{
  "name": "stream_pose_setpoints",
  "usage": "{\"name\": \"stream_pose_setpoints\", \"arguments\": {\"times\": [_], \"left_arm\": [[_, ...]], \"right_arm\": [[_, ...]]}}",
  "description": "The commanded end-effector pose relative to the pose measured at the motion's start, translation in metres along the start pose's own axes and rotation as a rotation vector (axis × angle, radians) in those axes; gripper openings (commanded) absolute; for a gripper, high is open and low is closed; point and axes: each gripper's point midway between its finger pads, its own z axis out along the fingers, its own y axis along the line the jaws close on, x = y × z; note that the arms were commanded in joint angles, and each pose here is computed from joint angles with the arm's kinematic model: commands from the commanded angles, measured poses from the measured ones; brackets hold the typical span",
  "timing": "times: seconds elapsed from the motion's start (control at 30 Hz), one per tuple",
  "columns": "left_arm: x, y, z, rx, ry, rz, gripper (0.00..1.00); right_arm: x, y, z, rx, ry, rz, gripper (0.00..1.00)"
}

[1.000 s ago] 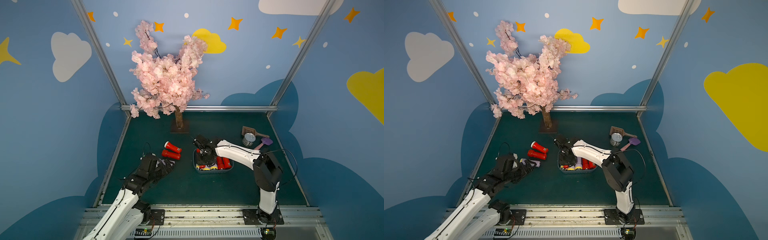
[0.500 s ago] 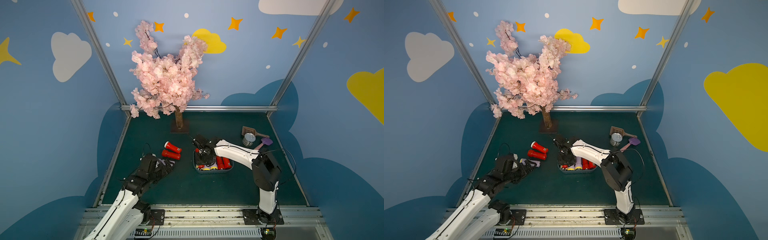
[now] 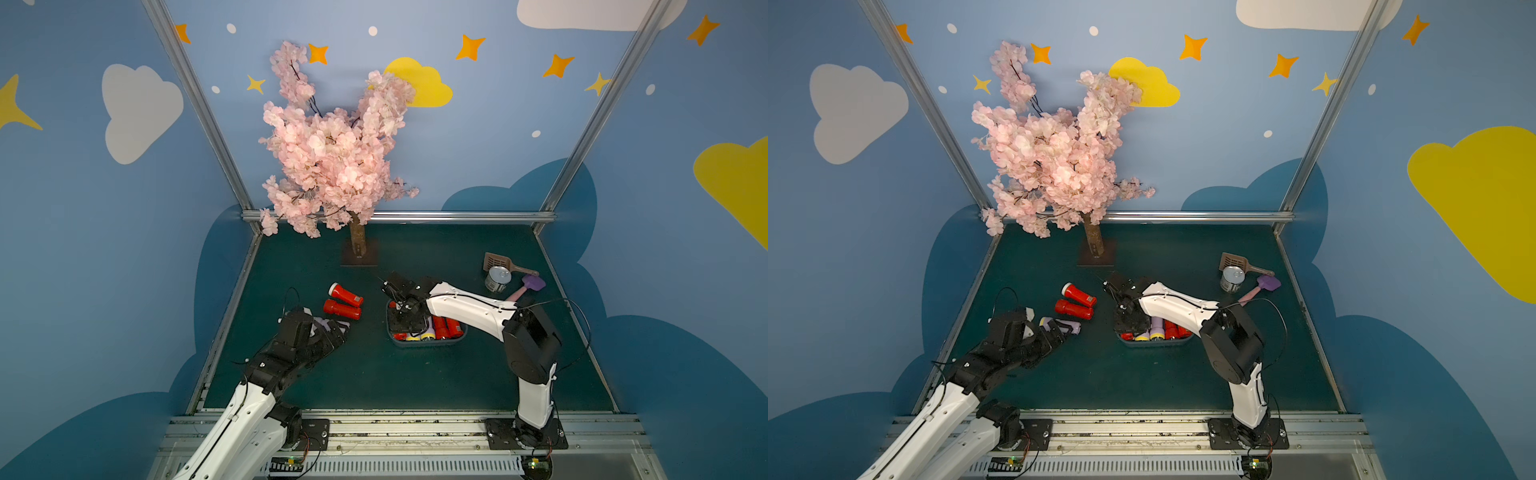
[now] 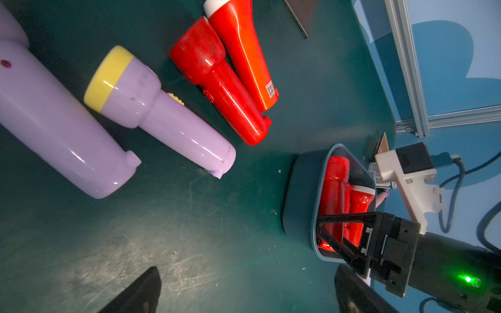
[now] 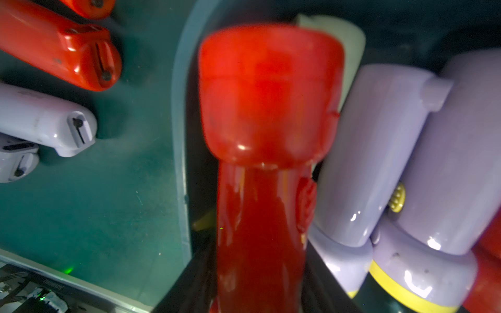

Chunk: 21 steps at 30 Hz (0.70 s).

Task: Put the flashlights into the storage boxes
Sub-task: Place the flashlight at the storage box.

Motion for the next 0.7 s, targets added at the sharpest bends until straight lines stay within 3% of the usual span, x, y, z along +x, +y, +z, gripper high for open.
{"name": "stream_pose_setpoints", "arguments": {"times": [0.0,0.27,0.67], "left_arm": [[0.005,0.005,0.001,-0.005,0.013,-0.006,0.99],[0.004,0.006,-0.002,-0.008,0.003,-0.006,0.99],[-0.003,0.009,0.0,-0.053,-0.013,-0.007,1.0]], "right_arm": [[0.005,-0.001,-0.001,0.013,-0.003,-0.003,0.54],[0.005,-0.001,-0.012,0.019,-0.029,-0.011,0.62],[0.003,-0.008,-0.061,0.025,-0.131,-0.056,0.68]]}}
